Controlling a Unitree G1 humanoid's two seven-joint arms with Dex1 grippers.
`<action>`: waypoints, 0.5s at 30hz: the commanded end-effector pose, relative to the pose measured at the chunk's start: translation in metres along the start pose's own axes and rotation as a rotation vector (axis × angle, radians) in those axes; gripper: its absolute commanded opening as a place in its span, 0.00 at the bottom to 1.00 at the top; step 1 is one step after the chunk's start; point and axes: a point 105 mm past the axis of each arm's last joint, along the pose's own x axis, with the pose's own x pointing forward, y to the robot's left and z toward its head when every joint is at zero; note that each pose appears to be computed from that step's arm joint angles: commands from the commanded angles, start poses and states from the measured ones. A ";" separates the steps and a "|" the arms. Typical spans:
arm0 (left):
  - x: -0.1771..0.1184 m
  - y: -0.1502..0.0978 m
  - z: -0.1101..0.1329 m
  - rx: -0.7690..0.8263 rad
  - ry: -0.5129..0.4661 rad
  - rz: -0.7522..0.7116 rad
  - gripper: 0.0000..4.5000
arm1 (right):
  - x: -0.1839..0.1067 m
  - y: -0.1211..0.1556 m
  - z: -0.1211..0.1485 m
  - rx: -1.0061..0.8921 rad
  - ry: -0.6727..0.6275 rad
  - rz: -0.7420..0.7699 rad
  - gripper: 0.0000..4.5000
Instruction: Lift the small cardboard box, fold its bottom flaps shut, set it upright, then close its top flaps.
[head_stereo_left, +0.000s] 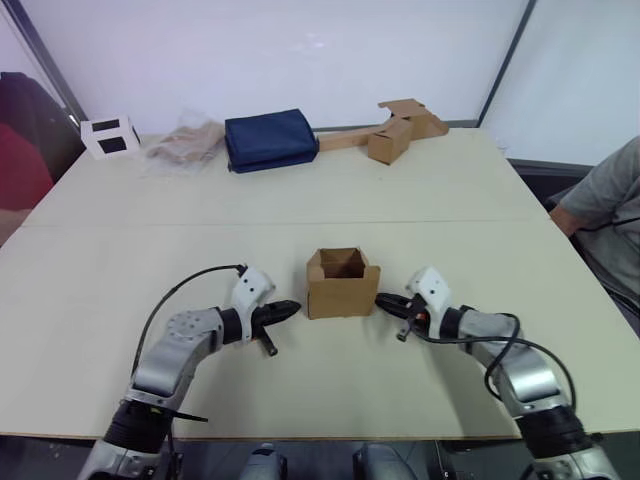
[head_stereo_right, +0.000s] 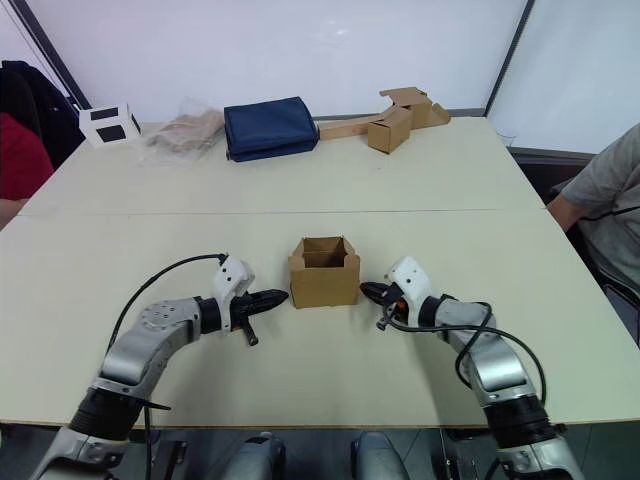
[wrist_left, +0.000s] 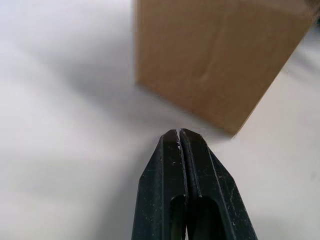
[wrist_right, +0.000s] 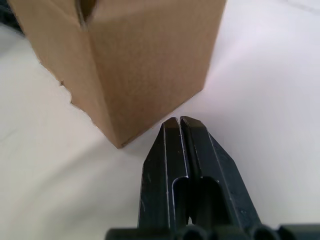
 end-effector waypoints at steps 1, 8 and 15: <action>-0.025 0.018 0.032 0.025 -0.062 -0.005 0.01 | -0.024 -0.002 0.038 -0.026 -0.062 0.055 0.00; -0.023 0.004 0.095 0.050 -0.205 -0.156 0.01 | -0.016 -0.012 0.072 -0.039 -0.142 0.075 0.00; -0.006 -0.011 0.108 0.100 -0.231 -0.237 0.01 | -0.002 -0.001 0.083 -0.079 -0.158 0.133 0.00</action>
